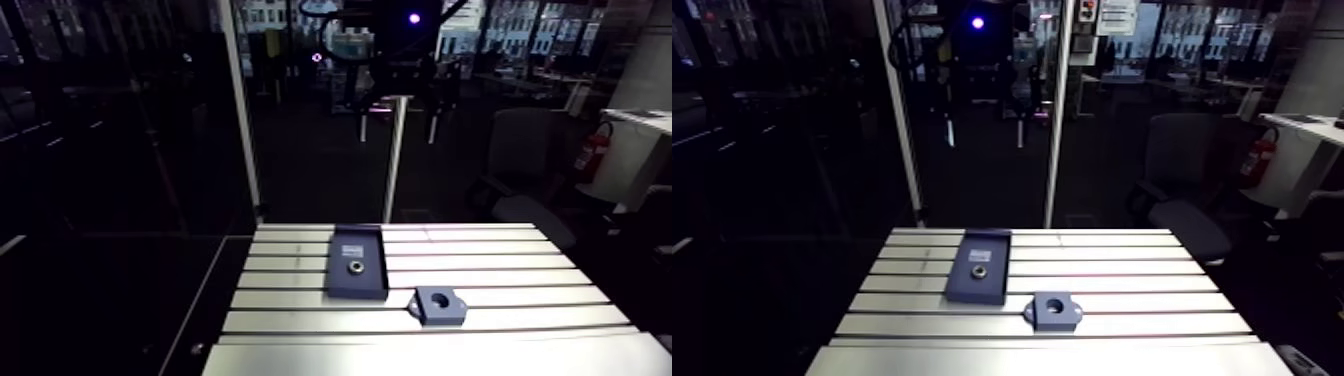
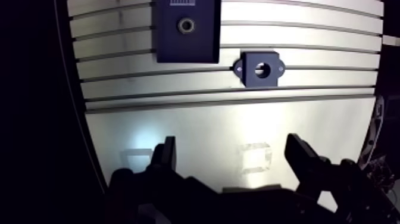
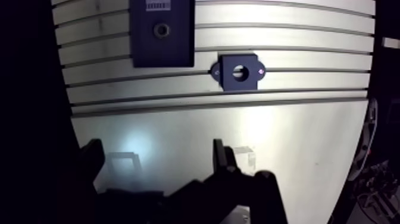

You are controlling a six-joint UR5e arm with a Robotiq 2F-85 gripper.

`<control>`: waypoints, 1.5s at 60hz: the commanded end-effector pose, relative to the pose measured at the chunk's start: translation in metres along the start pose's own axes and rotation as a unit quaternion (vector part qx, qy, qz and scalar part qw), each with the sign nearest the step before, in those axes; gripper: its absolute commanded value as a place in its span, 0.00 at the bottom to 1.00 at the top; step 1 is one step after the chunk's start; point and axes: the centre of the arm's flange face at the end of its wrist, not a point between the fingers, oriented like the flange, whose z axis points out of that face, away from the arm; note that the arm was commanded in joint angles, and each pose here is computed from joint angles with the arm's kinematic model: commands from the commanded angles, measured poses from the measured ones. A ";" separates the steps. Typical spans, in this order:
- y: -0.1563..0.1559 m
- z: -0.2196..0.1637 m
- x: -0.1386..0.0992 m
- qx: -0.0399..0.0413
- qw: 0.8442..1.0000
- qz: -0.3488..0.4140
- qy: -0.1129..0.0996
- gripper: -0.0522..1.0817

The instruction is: Pick up the bearing and press it into the housing until flush.

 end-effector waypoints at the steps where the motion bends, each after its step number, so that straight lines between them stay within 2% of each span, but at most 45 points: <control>1: 0.000 0.000 0.000 0.000 1.000 0.000 0.000 0.05; 12: -0.001 0.004 0.001 0.002 1.000 -0.001 -0.003 0.05; 15: -0.001 0.009 0.002 -0.001 1.000 -0.001 -0.007 0.05; 21: -0.003 0.017 0.005 -0.001 1.000 -0.001 -0.007 0.05; 25: -0.004 0.027 0.010 -0.001 1.000 0.002 -0.002 0.05; 33: -0.004 0.055 0.025 -0.003 1.000 0.006 0.024 0.05; 37: -0.006 0.073 0.034 0.002 0.999 0.005 0.034 0.05; 45: -0.011 0.096 0.040 0.005 1.000 0.003 0.026 0.05; 47: -0.013 0.101 0.041 0.008 1.000 0.005 0.025 0.05; 48: -0.017 0.104 0.042 0.013 1.000 0.005 0.026 0.05; 49: -0.017 0.104 0.042 0.013 1.000 0.005 0.026 0.05; 50: -0.019 0.107 0.043 0.018 0.999 0.004 0.027 0.05; 51: -0.019 0.107 0.043 0.018 0.999 0.004 0.027 0.05; 52: -0.020 0.110 0.044 0.022 0.999 0.002 0.028 0.05; 58: -0.026 0.122 0.048 0.030 0.999 -0.004 0.025 0.05; 72: -0.030 0.152 0.054 0.026 1.000 -0.003 0.013 0.05; 81: -0.033 0.171 0.055 0.025 0.999 -0.011 0.017 0.05; 90: -0.034 0.191 0.067 0.025 0.999 -0.014 0.025 0.05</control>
